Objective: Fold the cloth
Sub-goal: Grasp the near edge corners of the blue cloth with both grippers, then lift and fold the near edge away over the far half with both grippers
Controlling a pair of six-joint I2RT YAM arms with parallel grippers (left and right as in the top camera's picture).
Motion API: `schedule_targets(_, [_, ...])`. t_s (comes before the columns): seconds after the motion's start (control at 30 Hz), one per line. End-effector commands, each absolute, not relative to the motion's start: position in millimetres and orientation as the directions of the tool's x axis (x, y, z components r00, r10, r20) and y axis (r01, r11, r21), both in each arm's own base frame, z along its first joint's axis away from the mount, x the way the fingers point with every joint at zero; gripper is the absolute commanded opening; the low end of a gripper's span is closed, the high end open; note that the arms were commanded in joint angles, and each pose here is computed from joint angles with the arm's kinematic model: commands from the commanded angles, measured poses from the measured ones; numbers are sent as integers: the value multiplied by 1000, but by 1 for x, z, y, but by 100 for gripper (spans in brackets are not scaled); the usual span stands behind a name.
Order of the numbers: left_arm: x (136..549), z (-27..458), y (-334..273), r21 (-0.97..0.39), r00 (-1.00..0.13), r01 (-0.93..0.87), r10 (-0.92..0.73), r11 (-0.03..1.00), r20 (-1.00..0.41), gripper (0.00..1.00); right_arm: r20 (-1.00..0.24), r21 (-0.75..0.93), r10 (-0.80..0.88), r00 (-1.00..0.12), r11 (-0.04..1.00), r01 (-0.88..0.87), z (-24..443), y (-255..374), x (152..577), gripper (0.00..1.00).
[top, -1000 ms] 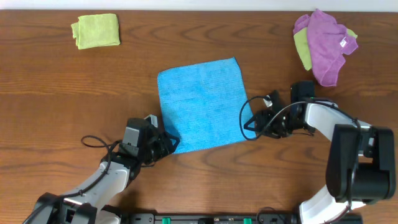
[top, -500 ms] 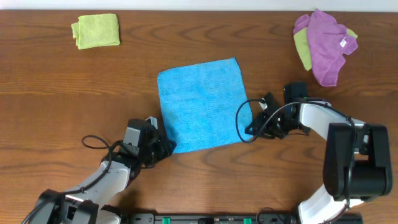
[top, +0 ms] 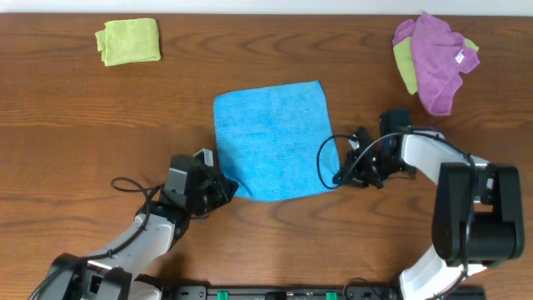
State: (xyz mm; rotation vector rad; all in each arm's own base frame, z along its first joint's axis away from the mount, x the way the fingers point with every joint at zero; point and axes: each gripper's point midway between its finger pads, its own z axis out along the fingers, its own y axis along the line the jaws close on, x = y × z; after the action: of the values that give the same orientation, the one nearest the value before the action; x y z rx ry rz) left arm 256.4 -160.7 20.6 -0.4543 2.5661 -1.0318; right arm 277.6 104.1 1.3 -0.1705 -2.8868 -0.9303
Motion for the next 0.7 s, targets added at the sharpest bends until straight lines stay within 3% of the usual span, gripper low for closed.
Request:
schedule_targets(0.0, [283,48,-166,-737,-879,-91,-402,670,-257,6,83,586,74,-994,803,109,18,108,304,2])
schedule_targets(0.33, [347,84,-120,-707,-769,-88,-499,702,-400,6,-115,637,101,-988,771,5,64,125,371,2])
schedule_targets(0.67, [407,66,-123,-680,-806,-75,-445,729,-389,5,-231,634,148,-961,772,-33,56,146,422,2])
